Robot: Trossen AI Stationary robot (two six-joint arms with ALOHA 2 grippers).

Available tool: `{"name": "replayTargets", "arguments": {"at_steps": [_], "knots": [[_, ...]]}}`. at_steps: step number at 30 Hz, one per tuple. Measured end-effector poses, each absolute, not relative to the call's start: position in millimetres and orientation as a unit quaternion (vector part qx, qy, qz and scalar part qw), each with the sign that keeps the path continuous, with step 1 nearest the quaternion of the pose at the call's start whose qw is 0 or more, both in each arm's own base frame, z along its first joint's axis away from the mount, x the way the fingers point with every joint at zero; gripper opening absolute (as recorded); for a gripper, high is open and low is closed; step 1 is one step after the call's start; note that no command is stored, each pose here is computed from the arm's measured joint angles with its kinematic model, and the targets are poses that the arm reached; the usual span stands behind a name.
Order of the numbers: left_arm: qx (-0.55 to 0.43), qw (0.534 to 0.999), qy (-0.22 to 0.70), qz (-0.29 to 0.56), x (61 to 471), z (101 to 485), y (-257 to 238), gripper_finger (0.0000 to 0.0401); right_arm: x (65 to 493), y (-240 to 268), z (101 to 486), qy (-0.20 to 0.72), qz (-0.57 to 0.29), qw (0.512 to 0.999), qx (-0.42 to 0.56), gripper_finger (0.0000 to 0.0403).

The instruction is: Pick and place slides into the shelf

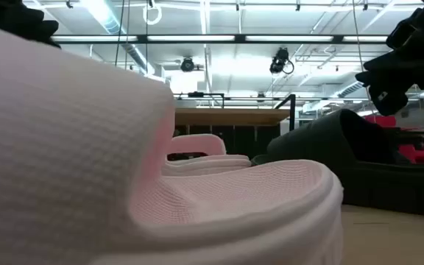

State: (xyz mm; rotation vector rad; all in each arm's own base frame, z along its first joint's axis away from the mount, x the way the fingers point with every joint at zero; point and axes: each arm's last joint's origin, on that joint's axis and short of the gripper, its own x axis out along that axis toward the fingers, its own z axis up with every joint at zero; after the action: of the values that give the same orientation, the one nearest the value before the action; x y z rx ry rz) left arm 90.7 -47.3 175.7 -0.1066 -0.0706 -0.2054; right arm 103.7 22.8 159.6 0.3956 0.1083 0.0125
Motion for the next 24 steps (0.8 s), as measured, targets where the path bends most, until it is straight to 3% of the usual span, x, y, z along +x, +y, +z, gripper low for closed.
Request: {"name": "replayTargets", "arguments": {"at_steps": [24], "knots": [[-0.053,0.993,-0.035,-0.103,90.7,175.7,-47.3,0.0084,103.7,22.8,159.5,0.054,0.006,0.979,0.196,0.0110]]}}
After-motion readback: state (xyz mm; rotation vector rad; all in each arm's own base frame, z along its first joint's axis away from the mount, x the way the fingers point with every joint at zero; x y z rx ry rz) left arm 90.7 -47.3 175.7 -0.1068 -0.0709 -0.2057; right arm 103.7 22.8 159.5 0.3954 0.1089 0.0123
